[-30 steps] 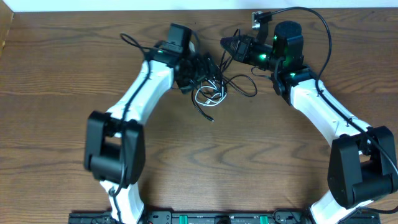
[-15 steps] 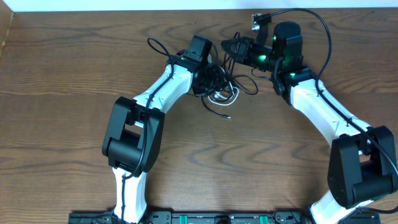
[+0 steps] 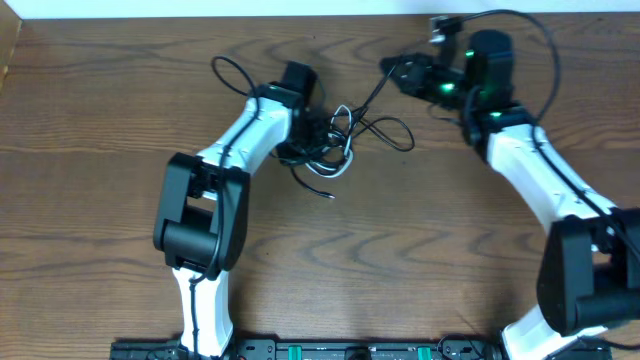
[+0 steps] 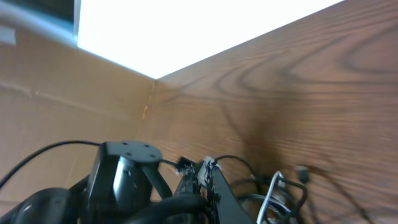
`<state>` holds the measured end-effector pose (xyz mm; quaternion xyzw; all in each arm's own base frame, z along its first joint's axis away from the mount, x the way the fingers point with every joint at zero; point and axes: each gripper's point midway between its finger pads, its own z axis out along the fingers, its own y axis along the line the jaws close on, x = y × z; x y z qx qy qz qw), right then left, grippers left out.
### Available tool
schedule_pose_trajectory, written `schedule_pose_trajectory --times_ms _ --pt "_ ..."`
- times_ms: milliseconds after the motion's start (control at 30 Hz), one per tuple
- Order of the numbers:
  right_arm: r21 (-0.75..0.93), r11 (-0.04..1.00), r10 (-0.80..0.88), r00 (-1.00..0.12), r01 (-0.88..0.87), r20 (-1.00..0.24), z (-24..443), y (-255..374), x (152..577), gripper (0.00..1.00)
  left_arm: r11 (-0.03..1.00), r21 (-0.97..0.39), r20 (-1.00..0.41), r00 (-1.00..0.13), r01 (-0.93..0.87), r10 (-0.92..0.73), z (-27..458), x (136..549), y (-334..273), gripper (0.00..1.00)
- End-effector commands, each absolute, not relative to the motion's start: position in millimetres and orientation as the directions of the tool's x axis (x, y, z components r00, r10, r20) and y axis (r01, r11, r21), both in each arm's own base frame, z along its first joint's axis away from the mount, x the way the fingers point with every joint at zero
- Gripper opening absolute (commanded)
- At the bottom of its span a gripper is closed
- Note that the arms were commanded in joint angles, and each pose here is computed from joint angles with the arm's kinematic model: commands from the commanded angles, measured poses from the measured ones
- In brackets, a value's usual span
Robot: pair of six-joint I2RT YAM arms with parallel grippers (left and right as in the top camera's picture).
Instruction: Untangle cables
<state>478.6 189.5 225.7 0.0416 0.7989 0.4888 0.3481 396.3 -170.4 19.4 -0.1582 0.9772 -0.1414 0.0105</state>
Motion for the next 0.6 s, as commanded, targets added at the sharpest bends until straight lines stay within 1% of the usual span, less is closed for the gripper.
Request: schedule_pose_trajectory --times_ms 0,100,233,333,433,567 --pt "0.767 0.555 0.467 -0.643 -0.322 -0.608 286 141 476 0.01 0.933 -0.18 -0.004 -0.948 -0.312 -0.318 13 400 -131 0.08" --pt "0.758 0.588 0.505 -0.605 -0.281 -0.616 297 103 474 0.01 0.926 -0.118 -0.005 -0.932 -0.358 -0.362 11 399 -103 0.07" --pt "0.759 0.623 0.583 -0.533 -0.192 -0.613 310 39 468 0.01 0.908 0.019 -0.033 -0.908 -0.419 -0.418 10 395 -54 0.08" --pt "0.756 0.641 0.621 -0.491 -0.133 -0.612 312 1 463 0.01 0.886 0.087 -0.045 -0.89 -0.455 -0.453 10 392 -26 0.07" --pt "0.752 0.655 0.647 -0.458 -0.075 -0.609 308 -32 459 0.01 0.864 0.101 -0.045 -0.87 -0.493 -0.491 10 391 -6 0.08" --pt "0.734 0.678 0.675 -0.43 0.042 -0.599 291 -72 451 0.02 0.83 0.104 -0.044 -0.837 -0.547 -0.546 11 390 20 0.07"
